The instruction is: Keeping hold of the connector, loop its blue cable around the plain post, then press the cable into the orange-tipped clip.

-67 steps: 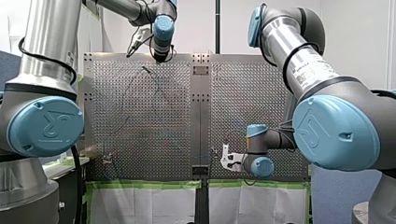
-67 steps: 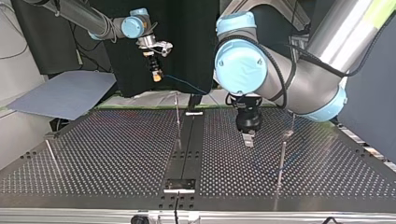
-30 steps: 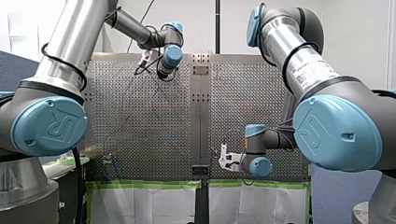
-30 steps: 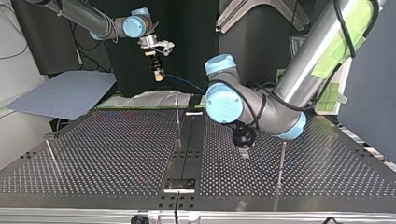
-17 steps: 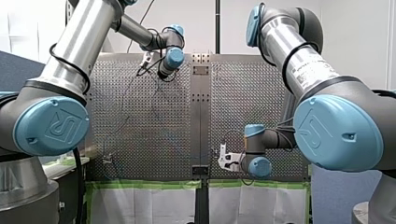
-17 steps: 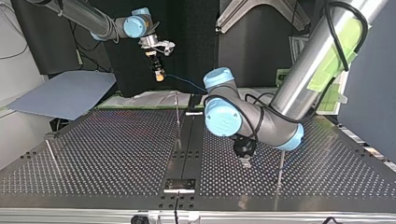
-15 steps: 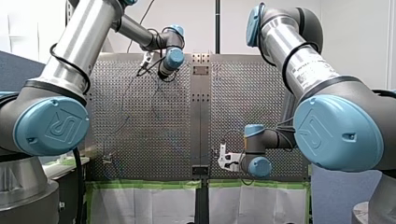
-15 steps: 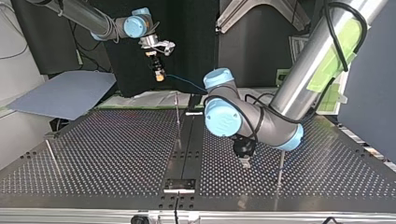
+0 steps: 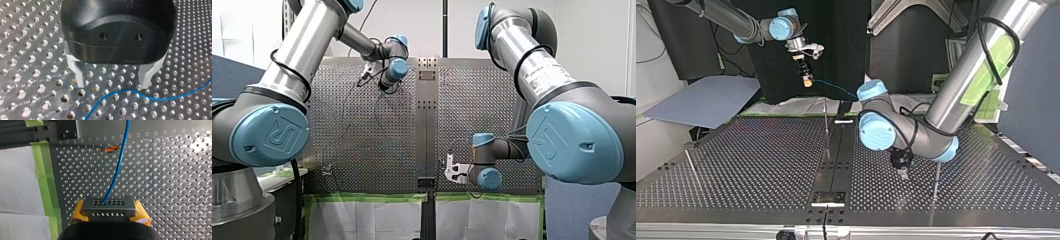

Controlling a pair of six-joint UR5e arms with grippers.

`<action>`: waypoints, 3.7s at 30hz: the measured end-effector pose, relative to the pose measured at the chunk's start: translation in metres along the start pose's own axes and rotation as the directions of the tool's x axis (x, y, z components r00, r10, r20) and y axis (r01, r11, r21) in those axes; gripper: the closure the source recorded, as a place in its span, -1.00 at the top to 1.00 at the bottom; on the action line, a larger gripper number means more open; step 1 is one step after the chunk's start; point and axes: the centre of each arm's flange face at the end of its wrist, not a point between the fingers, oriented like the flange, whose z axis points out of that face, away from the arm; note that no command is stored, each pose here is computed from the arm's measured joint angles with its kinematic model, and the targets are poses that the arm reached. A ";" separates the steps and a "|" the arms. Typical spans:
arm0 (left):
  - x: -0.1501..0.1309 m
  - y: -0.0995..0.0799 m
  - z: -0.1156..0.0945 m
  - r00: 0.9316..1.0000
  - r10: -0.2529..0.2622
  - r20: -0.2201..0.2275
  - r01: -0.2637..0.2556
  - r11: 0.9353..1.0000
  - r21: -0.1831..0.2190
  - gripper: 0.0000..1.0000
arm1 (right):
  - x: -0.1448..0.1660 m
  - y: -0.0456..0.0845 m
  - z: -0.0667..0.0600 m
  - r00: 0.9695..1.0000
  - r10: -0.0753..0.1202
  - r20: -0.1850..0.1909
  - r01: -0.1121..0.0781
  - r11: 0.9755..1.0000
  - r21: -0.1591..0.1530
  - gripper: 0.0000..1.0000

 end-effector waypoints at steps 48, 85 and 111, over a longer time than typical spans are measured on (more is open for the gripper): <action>0.070 -0.039 0.015 0.925 0.375 -0.058 -0.379 0.922 -0.083 1.00 | -0.001 -0.007 -0.001 1.000 0.000 0.015 0.000 1.000 0.009 -1.00; 0.132 -0.080 0.030 0.935 0.353 -0.024 -0.352 0.936 0.033 1.00 | -0.002 -0.006 -0.002 1.000 0.000 0.020 0.000 1.000 0.007 -1.00; 0.159 -0.089 0.036 0.918 0.388 -0.086 -0.387 0.922 0.029 1.00 | -0.002 -0.006 -0.002 1.000 0.000 0.019 0.000 1.000 0.007 -1.00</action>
